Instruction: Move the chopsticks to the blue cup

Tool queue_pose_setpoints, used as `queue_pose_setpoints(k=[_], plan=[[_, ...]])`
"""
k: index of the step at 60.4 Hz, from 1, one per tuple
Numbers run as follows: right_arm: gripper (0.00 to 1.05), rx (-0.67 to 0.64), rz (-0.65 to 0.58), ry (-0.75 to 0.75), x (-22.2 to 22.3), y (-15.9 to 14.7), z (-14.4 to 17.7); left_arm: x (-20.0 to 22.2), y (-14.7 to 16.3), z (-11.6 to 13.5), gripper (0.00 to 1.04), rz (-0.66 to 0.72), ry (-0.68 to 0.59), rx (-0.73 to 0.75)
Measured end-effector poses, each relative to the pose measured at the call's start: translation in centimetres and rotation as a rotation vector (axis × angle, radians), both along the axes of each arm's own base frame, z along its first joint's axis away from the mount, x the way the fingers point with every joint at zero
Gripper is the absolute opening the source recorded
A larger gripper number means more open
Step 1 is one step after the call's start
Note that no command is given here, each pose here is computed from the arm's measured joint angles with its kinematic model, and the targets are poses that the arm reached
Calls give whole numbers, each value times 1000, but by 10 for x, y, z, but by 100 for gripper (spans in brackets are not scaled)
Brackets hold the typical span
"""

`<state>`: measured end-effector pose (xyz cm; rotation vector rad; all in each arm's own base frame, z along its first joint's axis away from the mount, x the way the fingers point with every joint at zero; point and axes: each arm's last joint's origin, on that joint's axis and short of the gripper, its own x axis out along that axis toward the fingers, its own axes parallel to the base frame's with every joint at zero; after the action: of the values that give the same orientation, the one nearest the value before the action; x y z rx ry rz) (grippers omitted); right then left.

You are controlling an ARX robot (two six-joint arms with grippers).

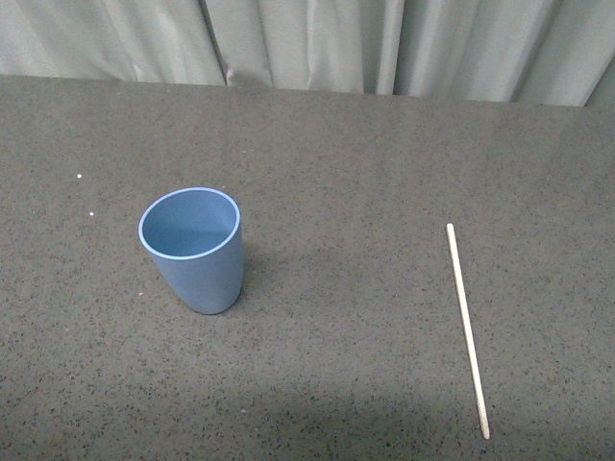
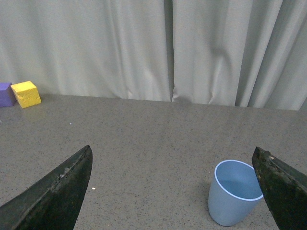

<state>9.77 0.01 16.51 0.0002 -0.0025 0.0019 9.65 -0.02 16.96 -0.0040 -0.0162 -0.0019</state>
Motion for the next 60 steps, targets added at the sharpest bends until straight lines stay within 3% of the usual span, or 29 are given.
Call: queue_pose_setpoints(k=[60], plan=[[95, 0, 0, 0, 0, 0, 0, 0, 0, 0, 98, 0, 0, 0]])
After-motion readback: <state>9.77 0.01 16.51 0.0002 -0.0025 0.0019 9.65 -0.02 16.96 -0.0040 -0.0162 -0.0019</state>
